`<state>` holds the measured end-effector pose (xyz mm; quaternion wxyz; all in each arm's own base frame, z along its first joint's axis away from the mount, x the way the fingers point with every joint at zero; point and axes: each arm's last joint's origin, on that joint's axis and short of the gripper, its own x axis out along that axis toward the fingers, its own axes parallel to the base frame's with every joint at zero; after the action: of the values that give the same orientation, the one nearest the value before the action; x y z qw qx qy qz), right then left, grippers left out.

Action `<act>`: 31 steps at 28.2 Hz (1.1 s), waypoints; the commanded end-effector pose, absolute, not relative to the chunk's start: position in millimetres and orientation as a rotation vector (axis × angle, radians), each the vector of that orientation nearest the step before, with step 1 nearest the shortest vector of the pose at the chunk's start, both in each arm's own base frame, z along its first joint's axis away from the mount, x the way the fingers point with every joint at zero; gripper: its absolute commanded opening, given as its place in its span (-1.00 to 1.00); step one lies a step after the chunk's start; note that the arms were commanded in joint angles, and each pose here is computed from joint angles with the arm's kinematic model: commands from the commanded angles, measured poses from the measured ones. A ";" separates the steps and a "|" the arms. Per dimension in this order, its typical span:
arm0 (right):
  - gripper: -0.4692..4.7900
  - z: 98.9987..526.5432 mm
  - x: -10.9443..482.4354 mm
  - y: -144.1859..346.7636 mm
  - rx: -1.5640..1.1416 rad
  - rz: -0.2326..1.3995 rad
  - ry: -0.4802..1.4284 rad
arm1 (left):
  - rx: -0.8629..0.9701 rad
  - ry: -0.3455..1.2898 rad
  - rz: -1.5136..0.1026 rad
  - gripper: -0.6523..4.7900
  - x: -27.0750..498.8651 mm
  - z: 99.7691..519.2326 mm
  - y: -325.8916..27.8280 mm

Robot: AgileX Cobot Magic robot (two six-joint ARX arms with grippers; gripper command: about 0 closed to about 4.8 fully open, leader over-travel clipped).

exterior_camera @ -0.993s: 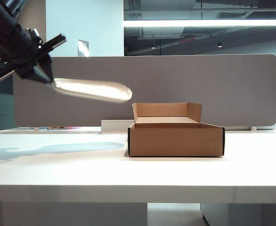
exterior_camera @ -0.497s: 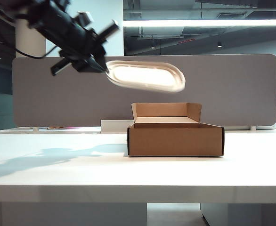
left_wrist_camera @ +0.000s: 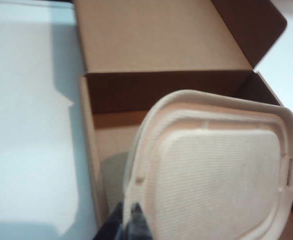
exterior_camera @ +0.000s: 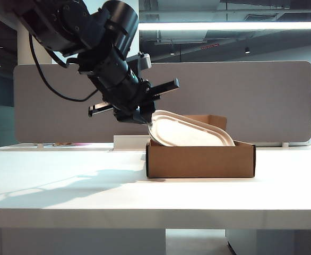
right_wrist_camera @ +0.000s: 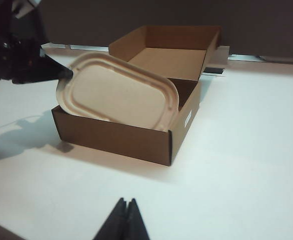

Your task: Pick up the lid and place it into the paper box.

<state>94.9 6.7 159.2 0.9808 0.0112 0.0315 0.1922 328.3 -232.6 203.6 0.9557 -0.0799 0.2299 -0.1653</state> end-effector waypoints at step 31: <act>-0.83 159.4 96.3 3.0 0.001 0.256 0.050 | -0.028 0.266 -0.104 -0.77 271.1 346.4 -89.8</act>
<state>95.6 4.8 159.1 0.9868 0.0062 0.0310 0.1591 276.2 -96.8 346.5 0.9896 -0.0177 0.1287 -0.0612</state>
